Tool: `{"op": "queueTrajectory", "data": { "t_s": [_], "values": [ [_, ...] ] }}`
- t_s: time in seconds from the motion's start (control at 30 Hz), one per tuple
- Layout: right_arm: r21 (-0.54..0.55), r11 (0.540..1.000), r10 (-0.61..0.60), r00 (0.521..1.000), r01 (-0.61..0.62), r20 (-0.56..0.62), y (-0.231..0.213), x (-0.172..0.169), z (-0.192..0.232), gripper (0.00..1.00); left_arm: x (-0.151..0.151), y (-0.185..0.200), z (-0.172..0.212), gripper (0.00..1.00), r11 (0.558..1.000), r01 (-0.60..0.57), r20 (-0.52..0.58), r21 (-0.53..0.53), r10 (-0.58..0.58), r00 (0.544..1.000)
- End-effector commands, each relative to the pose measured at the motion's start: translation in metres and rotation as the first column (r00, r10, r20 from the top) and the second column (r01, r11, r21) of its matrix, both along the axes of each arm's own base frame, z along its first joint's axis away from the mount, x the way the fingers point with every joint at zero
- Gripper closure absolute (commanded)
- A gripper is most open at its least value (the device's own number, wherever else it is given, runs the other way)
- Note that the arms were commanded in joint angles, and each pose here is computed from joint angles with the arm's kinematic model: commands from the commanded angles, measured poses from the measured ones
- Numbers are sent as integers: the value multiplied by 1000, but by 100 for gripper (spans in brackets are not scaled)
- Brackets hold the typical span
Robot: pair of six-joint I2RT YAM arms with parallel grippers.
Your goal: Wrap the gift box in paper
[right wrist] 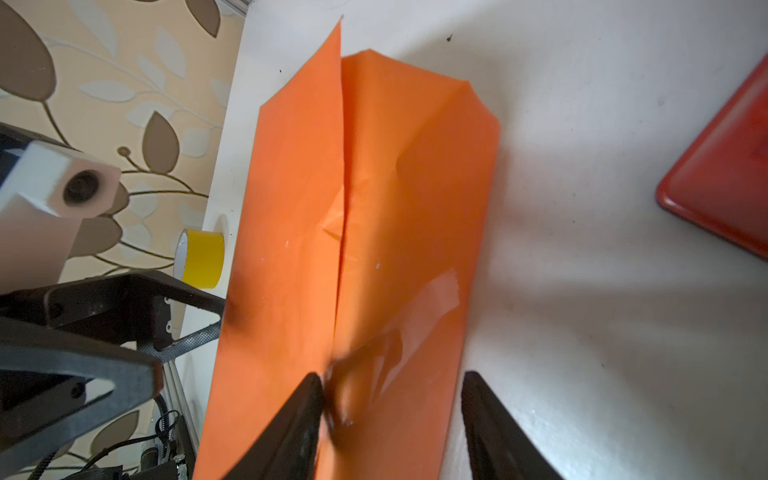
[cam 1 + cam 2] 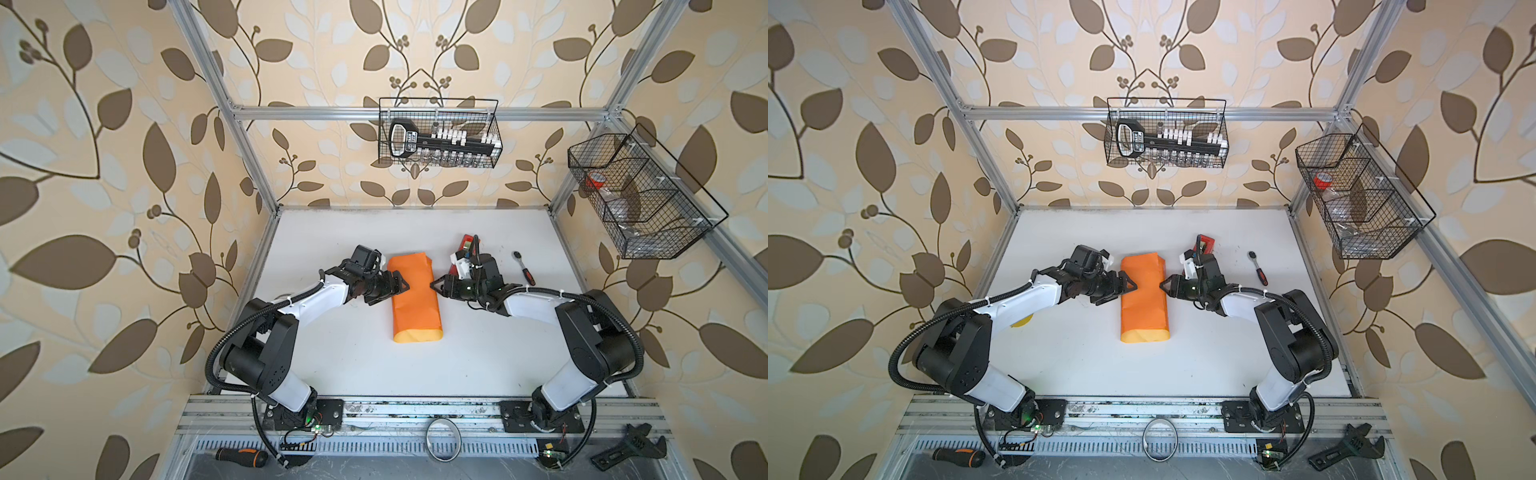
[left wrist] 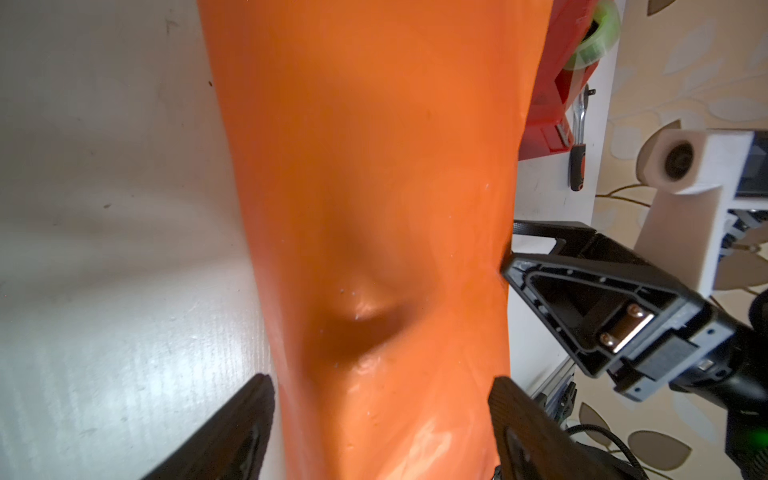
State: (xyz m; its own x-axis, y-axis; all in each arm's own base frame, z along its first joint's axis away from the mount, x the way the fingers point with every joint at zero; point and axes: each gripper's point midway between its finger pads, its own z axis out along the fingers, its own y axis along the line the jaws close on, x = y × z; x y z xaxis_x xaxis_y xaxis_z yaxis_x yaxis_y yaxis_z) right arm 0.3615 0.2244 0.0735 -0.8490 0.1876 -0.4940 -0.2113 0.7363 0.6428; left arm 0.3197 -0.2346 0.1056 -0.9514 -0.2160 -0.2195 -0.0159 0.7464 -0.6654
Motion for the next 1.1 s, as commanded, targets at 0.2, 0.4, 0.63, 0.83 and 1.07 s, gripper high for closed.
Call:
{"op": "queueTrajectory", "data": {
  "t_s": [0.2,0.4,0.63,0.83,1.07],
  "values": [
    [-42,999,-12,1000,11,-21,-9,6,-12,47,-2,3,13,16,1000,16,48,-10,-16,999],
    [-26,1000,0,1000,-1,-8,-5,15,-1,47,-3,3,14,16,1000,15,52,-10,-15,999],
    [4,1000,20,999,-20,33,-5,7,28,42,-10,5,14,16,1000,22,53,-12,-21,998],
    [-54,999,12,999,-10,31,-22,-33,24,33,-26,12,11,15,999,27,59,-21,-26,998],
    [-302,950,104,992,-77,73,-27,-87,21,23,-59,13,8,16,995,95,86,9,-95,992]
  ]
}}
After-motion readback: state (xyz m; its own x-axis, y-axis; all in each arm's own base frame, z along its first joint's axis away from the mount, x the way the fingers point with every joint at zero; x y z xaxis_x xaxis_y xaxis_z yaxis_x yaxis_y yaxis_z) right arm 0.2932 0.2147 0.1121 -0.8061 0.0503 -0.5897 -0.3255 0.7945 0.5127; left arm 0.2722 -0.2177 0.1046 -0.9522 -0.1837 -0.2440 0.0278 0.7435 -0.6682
